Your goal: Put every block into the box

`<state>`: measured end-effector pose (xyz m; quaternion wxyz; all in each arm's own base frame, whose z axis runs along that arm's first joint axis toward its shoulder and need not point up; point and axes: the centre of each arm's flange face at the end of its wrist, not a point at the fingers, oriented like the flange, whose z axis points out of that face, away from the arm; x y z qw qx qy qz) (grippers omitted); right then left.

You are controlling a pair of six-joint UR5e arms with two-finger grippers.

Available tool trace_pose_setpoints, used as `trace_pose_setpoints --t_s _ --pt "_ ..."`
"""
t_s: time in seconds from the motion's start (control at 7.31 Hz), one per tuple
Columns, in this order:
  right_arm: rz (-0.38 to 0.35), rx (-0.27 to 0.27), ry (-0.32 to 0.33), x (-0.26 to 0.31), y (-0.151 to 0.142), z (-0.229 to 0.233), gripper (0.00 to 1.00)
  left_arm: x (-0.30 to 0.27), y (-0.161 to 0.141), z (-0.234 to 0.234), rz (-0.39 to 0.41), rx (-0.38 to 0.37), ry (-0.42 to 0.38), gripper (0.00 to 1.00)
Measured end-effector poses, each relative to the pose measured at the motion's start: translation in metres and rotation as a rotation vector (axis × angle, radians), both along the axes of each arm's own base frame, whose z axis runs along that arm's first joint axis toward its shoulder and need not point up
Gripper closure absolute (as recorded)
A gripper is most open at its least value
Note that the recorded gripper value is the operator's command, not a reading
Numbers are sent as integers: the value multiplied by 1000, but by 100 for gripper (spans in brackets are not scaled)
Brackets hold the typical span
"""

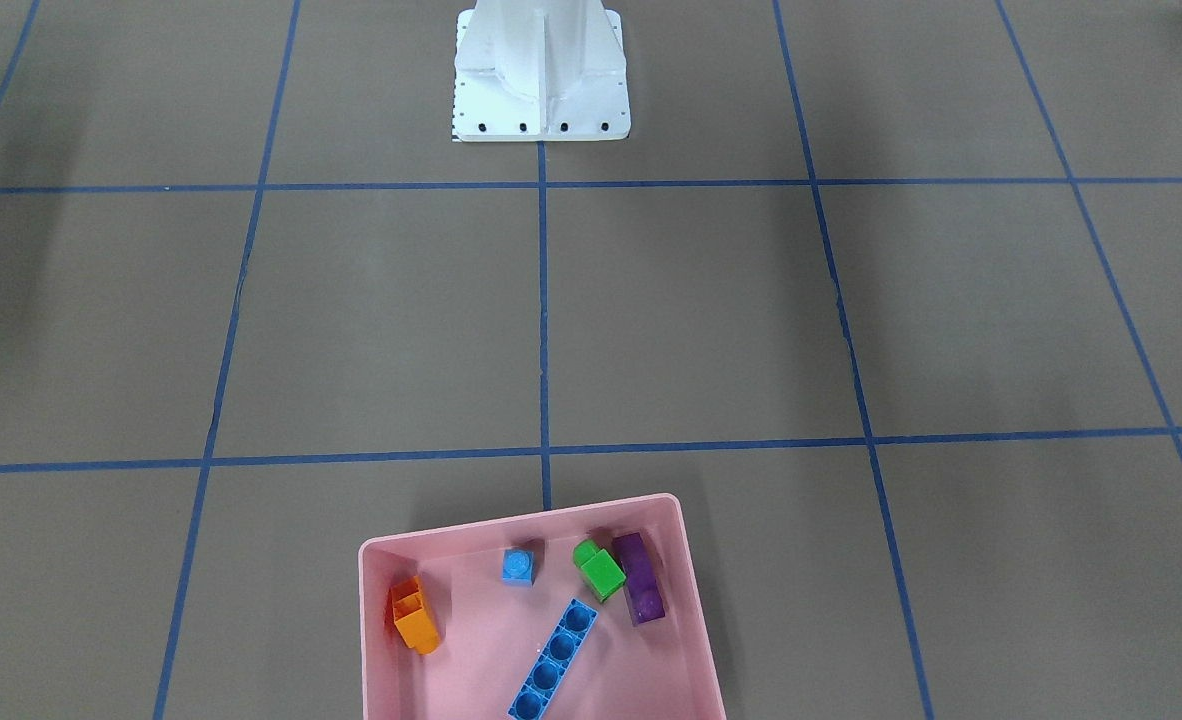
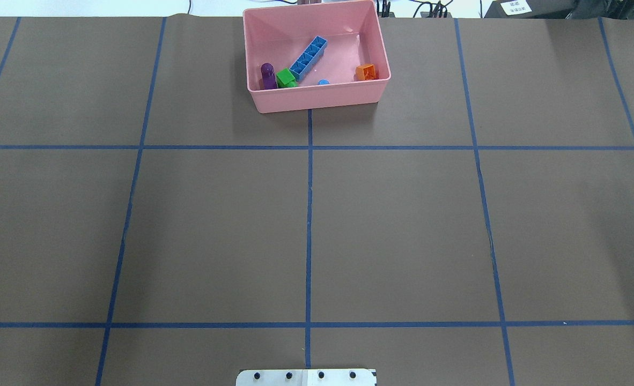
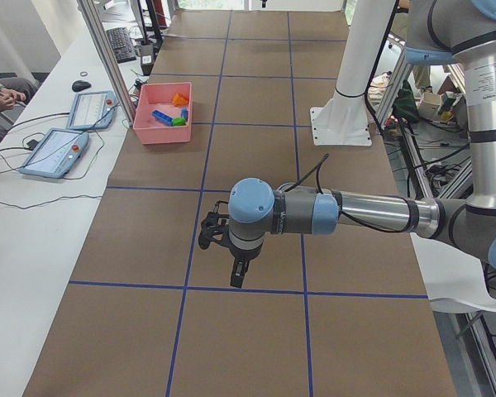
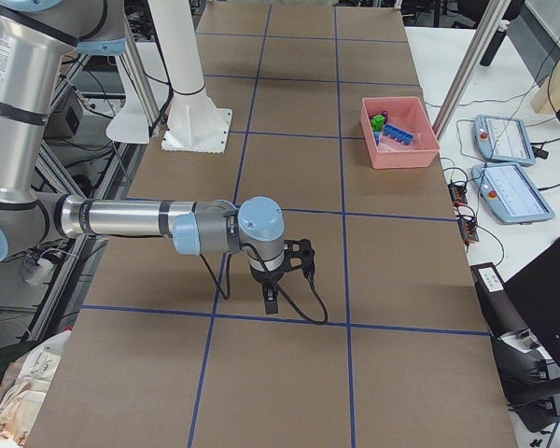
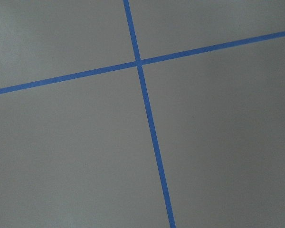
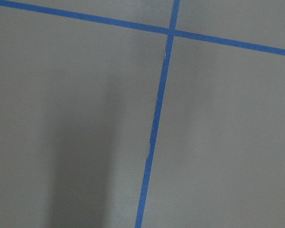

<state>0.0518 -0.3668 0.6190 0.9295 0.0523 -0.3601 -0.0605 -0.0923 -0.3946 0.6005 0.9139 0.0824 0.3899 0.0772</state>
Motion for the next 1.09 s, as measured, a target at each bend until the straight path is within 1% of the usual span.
trace_pose_setpoints --t_s 1.09 --pt "2 6 -6 -1 -3 -4 0 0 0 -2 0 4 0 0"
